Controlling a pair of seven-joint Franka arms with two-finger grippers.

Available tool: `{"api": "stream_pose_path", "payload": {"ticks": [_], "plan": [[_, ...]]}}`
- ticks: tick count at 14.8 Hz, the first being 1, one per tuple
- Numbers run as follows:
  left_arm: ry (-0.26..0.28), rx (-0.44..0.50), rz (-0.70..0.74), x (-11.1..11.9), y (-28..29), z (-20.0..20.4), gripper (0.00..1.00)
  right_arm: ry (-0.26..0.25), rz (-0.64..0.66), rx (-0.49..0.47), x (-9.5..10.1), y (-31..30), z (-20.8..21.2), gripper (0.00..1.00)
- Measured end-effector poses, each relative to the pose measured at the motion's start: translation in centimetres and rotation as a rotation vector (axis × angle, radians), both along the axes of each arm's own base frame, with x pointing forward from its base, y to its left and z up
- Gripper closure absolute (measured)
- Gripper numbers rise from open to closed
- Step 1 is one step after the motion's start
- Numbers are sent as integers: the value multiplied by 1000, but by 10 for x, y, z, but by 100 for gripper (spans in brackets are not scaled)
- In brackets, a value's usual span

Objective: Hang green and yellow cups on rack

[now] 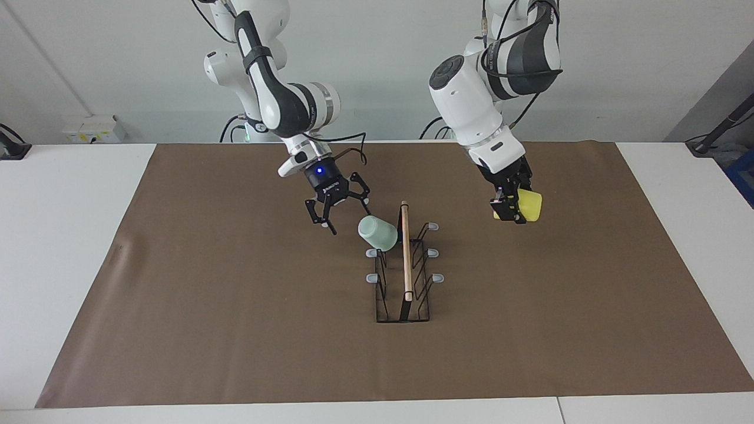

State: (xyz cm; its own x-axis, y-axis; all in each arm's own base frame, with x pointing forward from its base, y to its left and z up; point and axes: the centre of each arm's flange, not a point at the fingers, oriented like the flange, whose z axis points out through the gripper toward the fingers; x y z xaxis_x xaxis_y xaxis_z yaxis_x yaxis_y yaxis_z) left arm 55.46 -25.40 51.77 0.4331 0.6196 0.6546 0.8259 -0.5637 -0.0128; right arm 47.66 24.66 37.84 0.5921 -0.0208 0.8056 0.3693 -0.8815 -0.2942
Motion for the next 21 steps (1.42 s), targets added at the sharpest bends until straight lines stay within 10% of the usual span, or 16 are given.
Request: {"api": "stream_pose_path", "payload": {"ticks": [12,21], "plan": [[-122,137,-34,-21,-76,-72,31,-218,110,-398,60,-110,27,0],[-141,217,-51,-49,-124,-112,31,-457,492,-779,124,-221,64,0]]}}
